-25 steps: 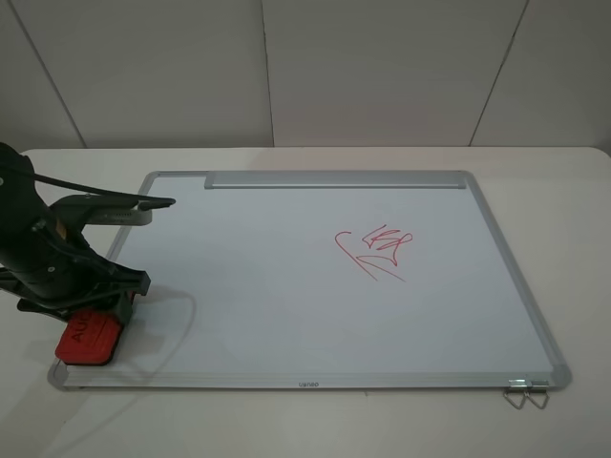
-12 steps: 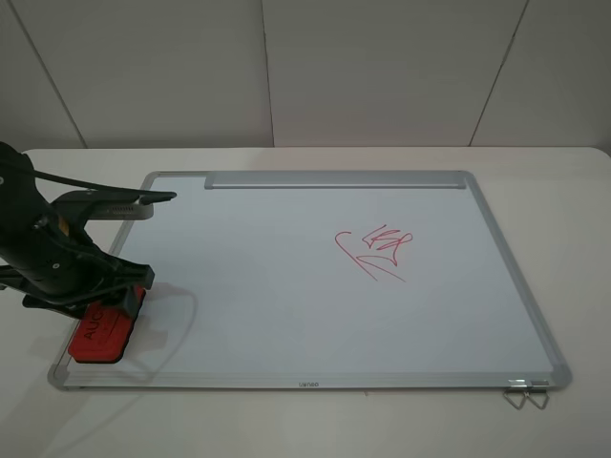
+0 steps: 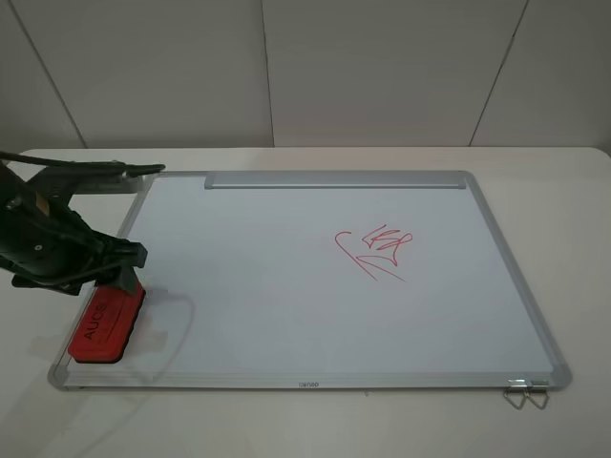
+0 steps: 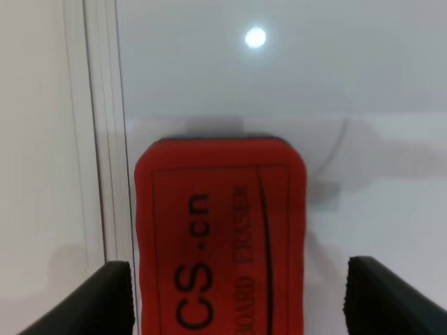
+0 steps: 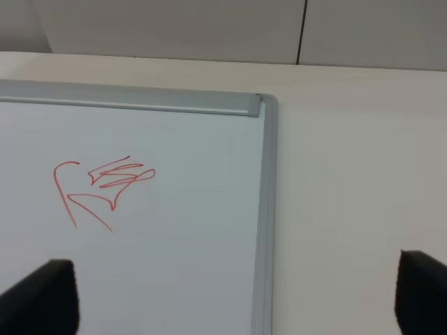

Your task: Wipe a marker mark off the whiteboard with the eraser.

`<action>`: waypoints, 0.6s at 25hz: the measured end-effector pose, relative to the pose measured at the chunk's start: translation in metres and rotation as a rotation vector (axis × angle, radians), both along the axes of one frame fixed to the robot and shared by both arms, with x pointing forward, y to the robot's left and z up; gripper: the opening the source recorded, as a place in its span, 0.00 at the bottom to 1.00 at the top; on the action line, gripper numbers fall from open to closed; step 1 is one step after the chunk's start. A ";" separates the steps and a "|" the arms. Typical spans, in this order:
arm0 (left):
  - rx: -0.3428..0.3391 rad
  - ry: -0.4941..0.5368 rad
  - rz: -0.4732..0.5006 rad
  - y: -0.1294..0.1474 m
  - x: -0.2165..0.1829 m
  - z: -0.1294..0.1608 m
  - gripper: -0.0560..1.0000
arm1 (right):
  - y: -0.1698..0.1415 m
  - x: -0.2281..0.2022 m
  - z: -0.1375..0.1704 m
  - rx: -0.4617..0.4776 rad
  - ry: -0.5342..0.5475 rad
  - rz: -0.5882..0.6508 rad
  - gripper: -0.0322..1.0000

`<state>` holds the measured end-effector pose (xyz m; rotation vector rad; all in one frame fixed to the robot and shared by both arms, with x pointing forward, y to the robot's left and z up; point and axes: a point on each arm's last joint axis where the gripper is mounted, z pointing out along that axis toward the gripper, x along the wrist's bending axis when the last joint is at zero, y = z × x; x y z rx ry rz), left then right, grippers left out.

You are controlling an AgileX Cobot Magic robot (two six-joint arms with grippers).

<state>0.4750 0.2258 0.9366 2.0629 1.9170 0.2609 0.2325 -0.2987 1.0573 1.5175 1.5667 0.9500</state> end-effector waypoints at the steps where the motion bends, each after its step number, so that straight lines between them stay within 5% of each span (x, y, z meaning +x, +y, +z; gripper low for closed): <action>1: -0.005 -0.037 -0.017 0.000 -0.002 0.009 0.72 | 0.000 0.000 0.000 0.000 0.000 0.000 0.83; 15: -0.025 -0.536 -0.101 0.035 -0.091 0.139 0.78 | 0.000 0.000 0.000 0.000 0.000 0.000 0.83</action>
